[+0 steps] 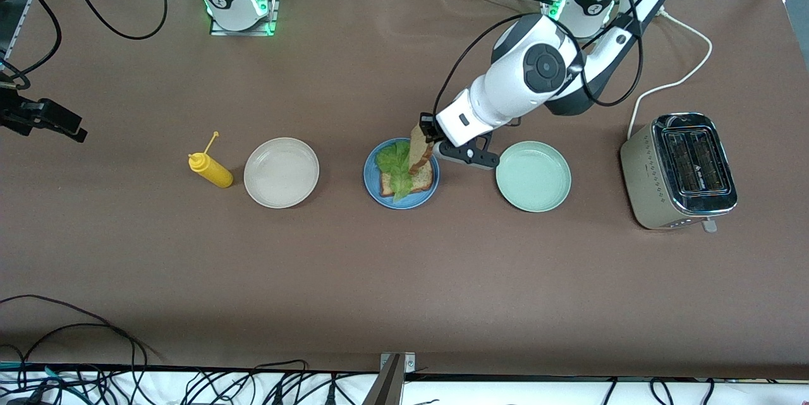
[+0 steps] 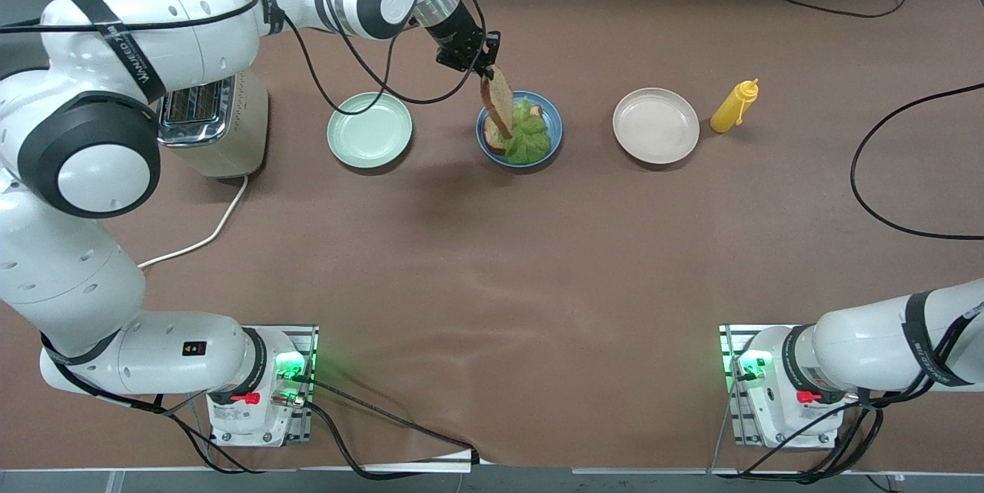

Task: Make sandwich in blue plate with both arms
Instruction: 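Lift the bread slice out of the toaster with the left gripper, then carry the bread slice over the blue plate and lay it on the lettuce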

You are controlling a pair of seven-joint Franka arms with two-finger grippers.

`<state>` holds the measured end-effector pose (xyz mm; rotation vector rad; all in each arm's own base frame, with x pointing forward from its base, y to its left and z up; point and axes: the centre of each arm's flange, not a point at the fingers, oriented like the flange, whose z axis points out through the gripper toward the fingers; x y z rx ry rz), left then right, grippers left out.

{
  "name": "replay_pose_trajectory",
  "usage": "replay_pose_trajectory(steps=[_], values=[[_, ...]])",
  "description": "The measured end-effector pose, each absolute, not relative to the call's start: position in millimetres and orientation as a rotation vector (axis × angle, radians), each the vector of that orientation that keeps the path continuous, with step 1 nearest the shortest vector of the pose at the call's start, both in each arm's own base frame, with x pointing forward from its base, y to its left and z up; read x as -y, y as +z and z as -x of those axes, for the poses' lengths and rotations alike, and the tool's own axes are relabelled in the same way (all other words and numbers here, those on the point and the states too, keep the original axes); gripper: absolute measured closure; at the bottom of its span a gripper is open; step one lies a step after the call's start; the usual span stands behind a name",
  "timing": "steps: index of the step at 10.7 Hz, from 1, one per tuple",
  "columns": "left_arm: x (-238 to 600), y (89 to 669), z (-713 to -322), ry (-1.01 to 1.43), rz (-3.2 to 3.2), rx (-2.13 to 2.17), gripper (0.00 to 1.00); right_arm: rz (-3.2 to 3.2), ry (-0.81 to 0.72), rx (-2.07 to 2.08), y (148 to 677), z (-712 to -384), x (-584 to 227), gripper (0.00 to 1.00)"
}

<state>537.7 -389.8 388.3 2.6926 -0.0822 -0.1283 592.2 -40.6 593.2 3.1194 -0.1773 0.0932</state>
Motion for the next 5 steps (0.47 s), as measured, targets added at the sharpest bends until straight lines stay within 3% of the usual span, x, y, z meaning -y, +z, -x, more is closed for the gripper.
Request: replay_pose_trajectory(steps=[5], values=[[415.8,319.6,-558.2,-0.151,-2.520,-0.043,0.92,-3.143,0.105,0.206,597.4,-590.6,45.7,0.00]])
